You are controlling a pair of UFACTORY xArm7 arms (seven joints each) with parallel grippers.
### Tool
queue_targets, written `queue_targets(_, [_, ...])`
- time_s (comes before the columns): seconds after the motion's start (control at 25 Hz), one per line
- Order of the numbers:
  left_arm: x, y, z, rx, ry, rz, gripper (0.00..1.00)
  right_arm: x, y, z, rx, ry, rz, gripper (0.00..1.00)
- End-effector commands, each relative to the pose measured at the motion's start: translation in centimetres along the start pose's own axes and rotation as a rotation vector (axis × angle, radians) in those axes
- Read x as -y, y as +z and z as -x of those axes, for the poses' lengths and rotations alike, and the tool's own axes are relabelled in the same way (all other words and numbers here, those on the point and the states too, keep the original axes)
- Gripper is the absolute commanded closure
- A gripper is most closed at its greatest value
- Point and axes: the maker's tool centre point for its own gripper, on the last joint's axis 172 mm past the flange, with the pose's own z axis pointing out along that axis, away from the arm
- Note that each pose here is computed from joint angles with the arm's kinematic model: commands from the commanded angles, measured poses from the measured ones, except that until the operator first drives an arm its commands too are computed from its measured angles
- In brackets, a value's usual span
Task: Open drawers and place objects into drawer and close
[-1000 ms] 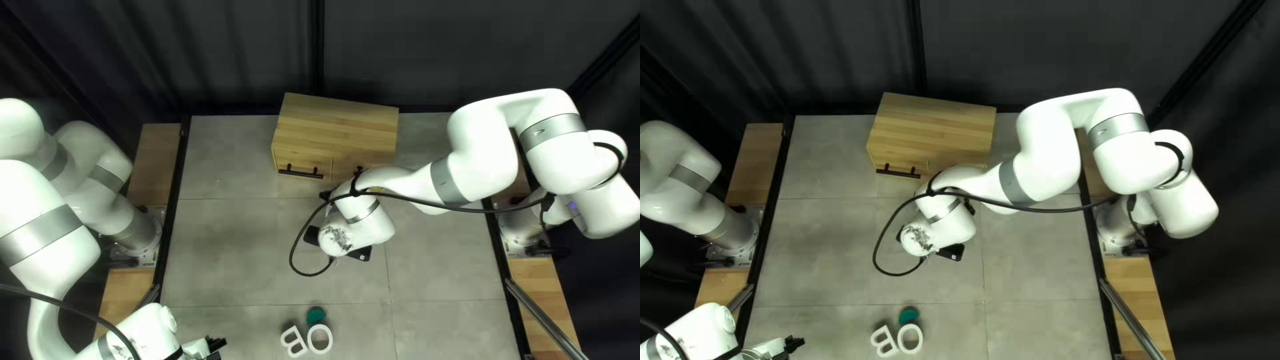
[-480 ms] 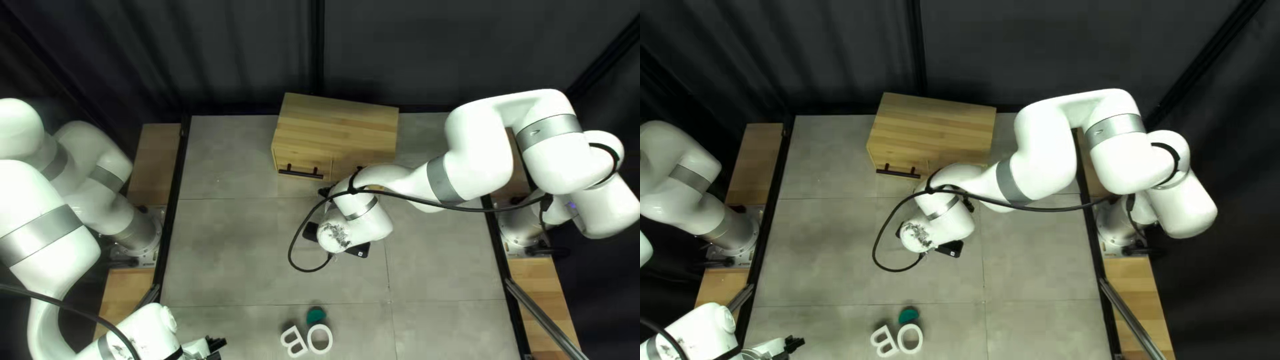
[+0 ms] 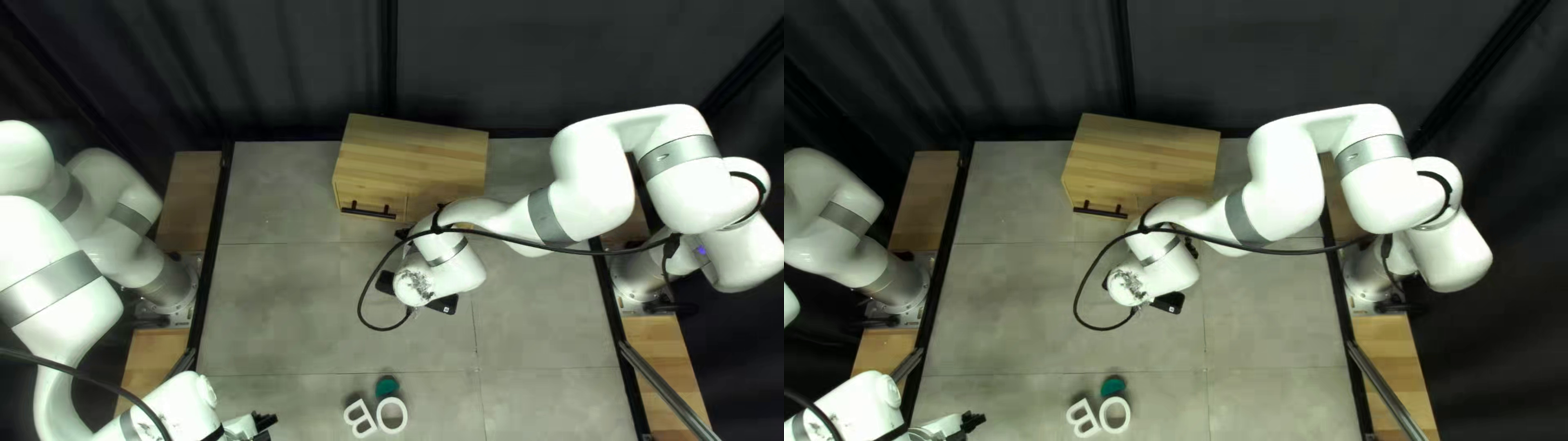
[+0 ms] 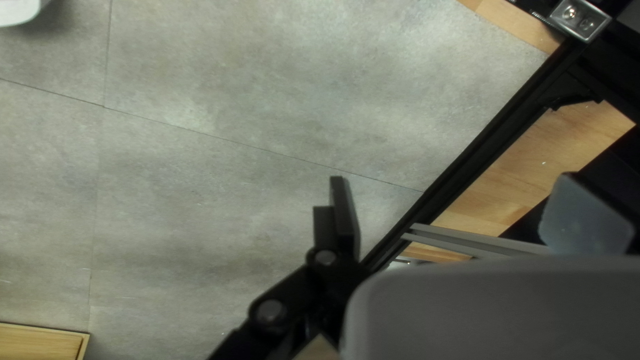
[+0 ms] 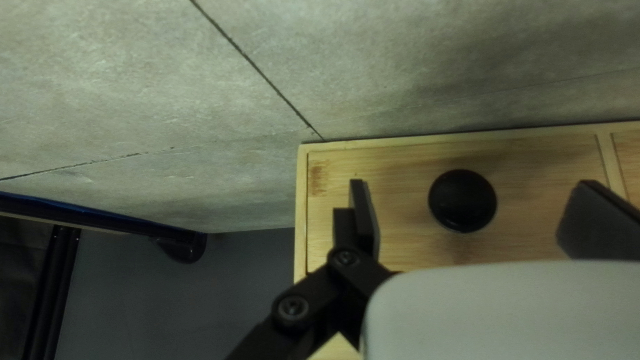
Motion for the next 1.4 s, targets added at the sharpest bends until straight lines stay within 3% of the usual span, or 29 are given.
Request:
queue_targets(0.04, [0.00,0.00,0.00,0.000,0.000,0.000,0.00,0.00,0.07,-0.01,0.001,-0.013,0.004,0.18])
queue_targets(0.08, [0.00,0.00,0.00,0.000,0.000,0.000,0.00,-0.02,0.14,-0.06,0.001,-0.015,0.005,0.19])
queue_targets(0.16, [0.00,0.00,0.00,0.000,0.000,0.000,0.00,-0.02,0.23,-0.12,0.000,-0.018,0.007,0.39])
queue_targets(0.2, [0.00,0.00,0.00,0.000,0.000,0.000,0.00,-0.04,0.27,-0.15,-0.001,-0.019,0.008,0.45])
queue_targets(0.32, [0.00,0.00,0.00,0.000,0.000,0.000,0.00,-0.12,0.29,-0.16,-0.002,-0.021,0.011,0.50])
queue_targets(0.36, [0.00,0.00,0.00,0.000,0.000,0.000,0.00,-0.12,0.29,-0.16,-0.002,-0.021,0.011,0.80])
queue_targets(0.44, [0.00,0.00,0.00,0.000,0.000,0.000,0.00,-0.16,0.35,-0.09,-0.002,-0.022,0.016,0.93])
queue_targets(1.4, [0.00,0.00,0.00,0.000,0.000,0.000,0.00,-0.17,0.18,-0.33,0.002,-0.027,0.032,0.94])
